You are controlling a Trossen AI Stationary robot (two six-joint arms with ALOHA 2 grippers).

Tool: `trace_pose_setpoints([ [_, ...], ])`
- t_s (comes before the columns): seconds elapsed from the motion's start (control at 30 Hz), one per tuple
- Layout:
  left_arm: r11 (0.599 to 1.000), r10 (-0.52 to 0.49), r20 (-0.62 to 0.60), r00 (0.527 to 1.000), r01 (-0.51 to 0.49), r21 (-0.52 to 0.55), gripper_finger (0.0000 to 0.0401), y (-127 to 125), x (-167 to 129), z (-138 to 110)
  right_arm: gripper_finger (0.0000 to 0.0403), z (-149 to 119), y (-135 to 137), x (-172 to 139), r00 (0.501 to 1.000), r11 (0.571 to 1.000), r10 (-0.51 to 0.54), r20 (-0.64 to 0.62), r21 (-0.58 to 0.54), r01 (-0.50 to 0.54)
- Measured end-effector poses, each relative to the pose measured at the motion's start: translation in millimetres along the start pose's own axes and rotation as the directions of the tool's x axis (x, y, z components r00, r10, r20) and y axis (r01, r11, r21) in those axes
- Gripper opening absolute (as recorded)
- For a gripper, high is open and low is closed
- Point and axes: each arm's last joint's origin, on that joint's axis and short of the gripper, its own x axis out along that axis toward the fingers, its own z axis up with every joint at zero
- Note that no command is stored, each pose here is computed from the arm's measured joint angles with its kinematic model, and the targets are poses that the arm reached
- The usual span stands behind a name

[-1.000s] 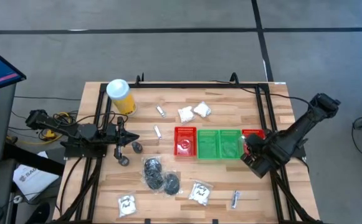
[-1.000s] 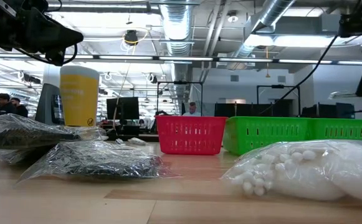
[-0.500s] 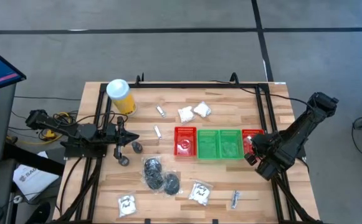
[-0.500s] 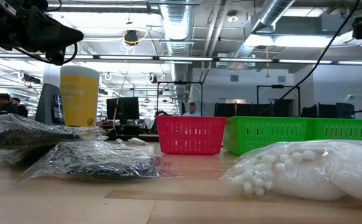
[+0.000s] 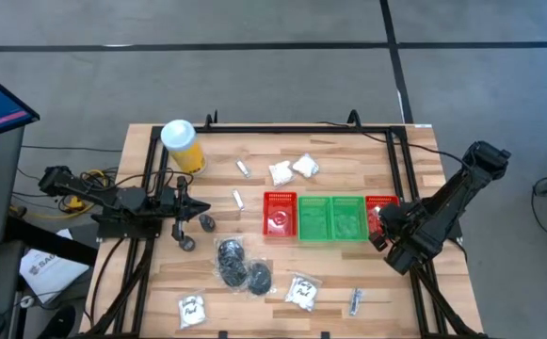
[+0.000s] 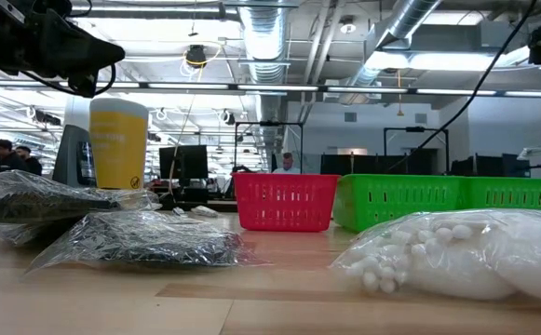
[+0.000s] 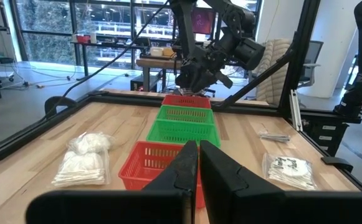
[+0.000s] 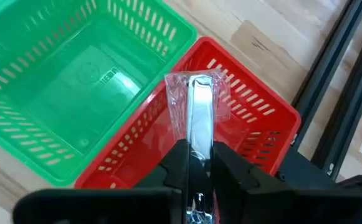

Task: Pick & Place Travel size toiletries
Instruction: Put the silver nail cutter into the right red bin, then put the cotton pack into the left green bin

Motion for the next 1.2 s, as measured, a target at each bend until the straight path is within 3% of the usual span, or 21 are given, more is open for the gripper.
trace_pose_setpoints([
  [0.27, 1.0, 0.0, 0.001, 1.0, 0.0, 0.0, 0.0012, 0.0, 0.0, 0.1, 0.0063, 0.0, 0.0, 0.0, 1.0, 1.0, 0.0, 0.0, -0.002, 0.0],
  [0.9, 1.0, 0.0, 0.001, 1.0, 0.0, 0.0, 0.0012, 0.0, 0.0, 0.1, 0.0071, 0.3, 0.3, 0.4, 1.0, 1.0, -0.002, -0.012, -0.01, 0.002],
  [1.2, 1.0, 0.0, 0.001, 1.0, 0.0, -0.001, 0.0012, 0.0, 0.0, 0.1, 0.0129, 0.2, 0.3, 0.4, 1.0, 1.0, -0.004, -0.018, -0.026, 0.004],
])
